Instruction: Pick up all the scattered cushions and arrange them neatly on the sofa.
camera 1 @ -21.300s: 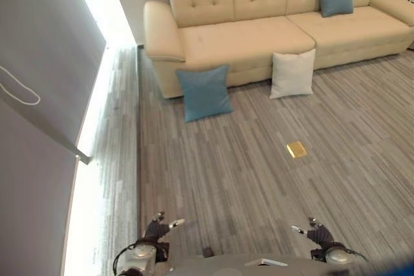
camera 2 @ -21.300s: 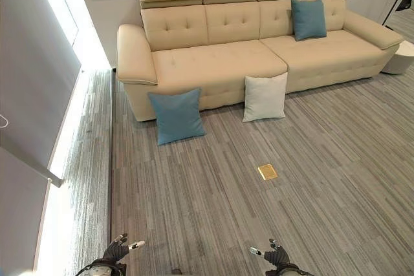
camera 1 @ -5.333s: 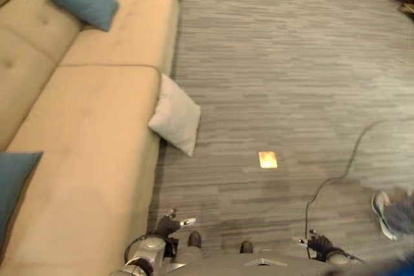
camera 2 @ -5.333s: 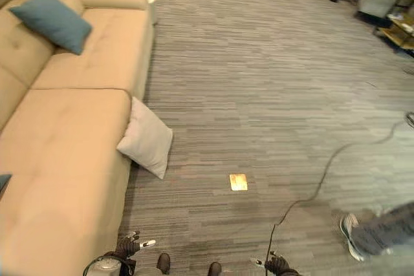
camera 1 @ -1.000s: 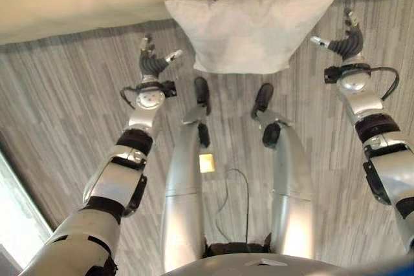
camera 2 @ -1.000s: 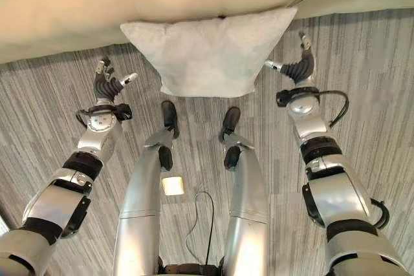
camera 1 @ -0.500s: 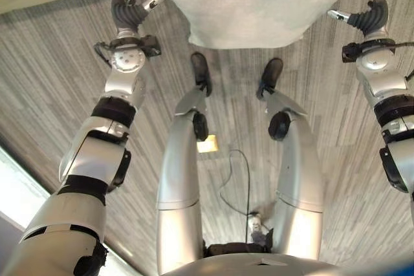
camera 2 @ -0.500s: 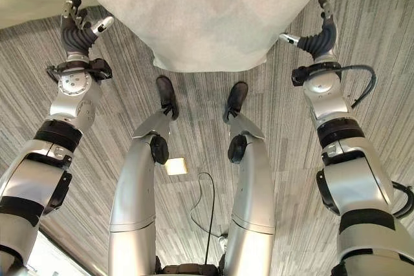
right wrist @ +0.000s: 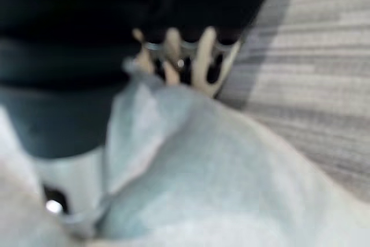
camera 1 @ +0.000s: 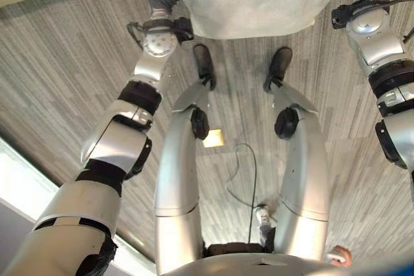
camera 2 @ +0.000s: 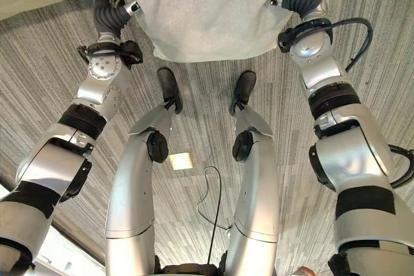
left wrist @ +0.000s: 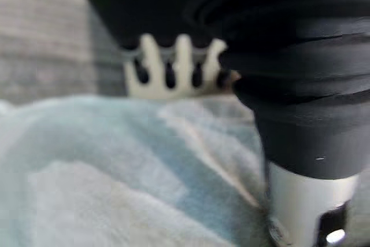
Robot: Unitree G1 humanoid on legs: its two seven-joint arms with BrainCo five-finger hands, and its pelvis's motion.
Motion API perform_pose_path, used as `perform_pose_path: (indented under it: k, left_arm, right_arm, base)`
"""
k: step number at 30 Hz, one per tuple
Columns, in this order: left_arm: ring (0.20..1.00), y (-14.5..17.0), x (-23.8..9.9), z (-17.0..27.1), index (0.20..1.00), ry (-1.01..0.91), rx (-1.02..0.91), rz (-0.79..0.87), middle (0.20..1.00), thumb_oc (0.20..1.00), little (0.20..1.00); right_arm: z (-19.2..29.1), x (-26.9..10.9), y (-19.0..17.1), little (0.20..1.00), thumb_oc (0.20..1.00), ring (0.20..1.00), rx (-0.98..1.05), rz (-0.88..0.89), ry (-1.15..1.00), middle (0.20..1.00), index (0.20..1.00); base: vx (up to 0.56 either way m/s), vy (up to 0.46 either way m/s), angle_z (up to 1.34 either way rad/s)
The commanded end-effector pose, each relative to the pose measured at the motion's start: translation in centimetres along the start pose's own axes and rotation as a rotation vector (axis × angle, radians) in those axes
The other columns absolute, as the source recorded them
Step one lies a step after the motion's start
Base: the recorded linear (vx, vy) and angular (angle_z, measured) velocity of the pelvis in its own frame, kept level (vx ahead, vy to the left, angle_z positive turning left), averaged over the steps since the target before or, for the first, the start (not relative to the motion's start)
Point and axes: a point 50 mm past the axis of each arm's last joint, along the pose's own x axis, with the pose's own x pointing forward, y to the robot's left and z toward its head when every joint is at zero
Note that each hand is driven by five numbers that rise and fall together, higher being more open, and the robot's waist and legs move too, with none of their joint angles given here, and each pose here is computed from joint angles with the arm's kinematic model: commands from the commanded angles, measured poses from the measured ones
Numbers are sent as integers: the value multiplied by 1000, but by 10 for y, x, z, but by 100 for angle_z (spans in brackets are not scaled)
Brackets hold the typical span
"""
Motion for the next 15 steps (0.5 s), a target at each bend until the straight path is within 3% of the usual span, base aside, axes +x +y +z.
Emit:
perform_pose_path:
  k: [1, 7, 15]
  left_arm:
    - [200, -54, -19, -5, 200, -15, -144, -126, 200, 200, 200]
    - [200, -45, -31, -14, 200, -25, -171, -133, 200, 200, 200]
    - [200, -18, -60, -41, 200, 8, -173, -130, 200, 200, 200]
  right_arm:
    - [46, -26, 80, 200, 200, 200, 162, 233, -182, 200, 200]
    - [48, -42, 86, 200, 200, 200, 233, 255, -244, 200, 200]
    - [15, -74, 72, 200, 200, 200, 318, 263, -248, 200, 200]
  base:
    - [27, -42, -4]
    - [0, 0, 0]
    - [-39, -23, -3]
